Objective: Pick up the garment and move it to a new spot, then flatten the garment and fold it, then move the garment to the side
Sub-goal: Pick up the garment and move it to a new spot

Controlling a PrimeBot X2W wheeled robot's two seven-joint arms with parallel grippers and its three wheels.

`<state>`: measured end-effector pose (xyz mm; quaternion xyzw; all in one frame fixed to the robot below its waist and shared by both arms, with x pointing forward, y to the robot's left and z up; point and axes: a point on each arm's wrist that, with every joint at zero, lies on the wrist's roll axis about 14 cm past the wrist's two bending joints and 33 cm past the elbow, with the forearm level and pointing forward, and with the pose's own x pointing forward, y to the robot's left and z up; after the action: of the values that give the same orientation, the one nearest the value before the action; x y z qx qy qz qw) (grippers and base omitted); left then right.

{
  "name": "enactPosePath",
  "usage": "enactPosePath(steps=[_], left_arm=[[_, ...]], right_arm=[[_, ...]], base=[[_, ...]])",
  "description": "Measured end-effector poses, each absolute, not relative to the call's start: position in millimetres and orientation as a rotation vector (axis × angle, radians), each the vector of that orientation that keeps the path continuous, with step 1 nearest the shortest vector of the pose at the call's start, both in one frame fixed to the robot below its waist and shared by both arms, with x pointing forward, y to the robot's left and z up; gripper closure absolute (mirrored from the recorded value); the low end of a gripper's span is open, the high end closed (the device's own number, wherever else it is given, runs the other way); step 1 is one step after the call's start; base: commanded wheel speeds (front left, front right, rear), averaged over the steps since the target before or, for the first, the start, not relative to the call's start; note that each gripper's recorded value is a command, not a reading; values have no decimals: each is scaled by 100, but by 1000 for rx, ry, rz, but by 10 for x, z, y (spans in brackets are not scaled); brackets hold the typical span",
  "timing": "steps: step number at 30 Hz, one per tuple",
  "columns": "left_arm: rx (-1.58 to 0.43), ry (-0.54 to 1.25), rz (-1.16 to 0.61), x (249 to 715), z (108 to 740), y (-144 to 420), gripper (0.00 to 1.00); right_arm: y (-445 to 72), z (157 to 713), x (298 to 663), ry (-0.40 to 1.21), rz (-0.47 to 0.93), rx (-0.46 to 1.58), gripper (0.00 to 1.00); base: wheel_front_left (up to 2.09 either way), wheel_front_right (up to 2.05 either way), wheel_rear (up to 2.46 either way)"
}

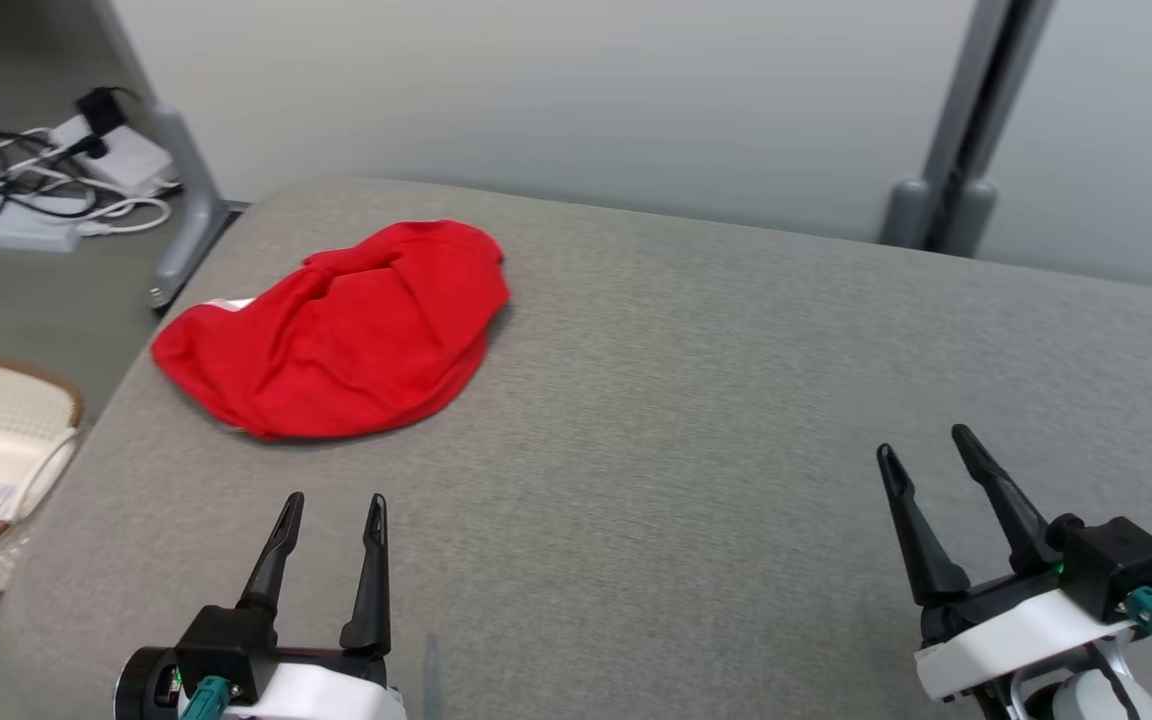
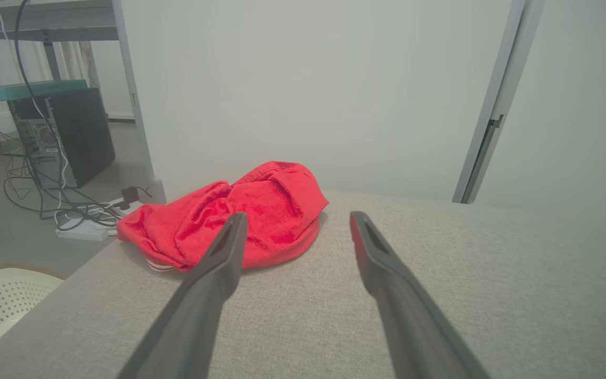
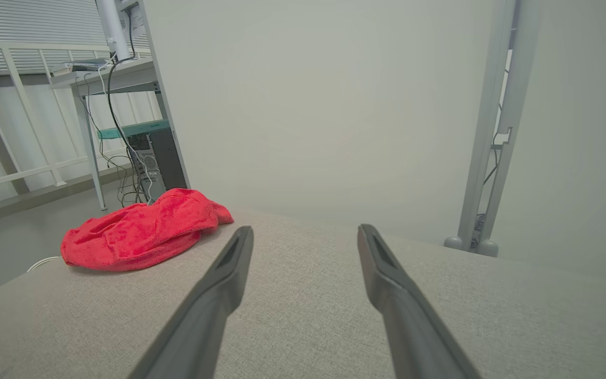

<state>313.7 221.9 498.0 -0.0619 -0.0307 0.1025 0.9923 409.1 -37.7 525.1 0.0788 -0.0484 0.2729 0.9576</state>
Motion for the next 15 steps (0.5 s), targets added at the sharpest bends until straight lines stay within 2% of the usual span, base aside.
enactPosePath(steps=[7, 15], left_arm=[[-118, -76, 316, 2833, 4997, 2514, 0], [-117, -96, 389, 2615, 5034, 2690, 0]], right_arm=[[104, 5289, 4016, -94, 681, 181, 0], [392, 5315, 3973, -91, 755, 189, 0]], base=[[0, 0, 0], [0, 0, 0]])
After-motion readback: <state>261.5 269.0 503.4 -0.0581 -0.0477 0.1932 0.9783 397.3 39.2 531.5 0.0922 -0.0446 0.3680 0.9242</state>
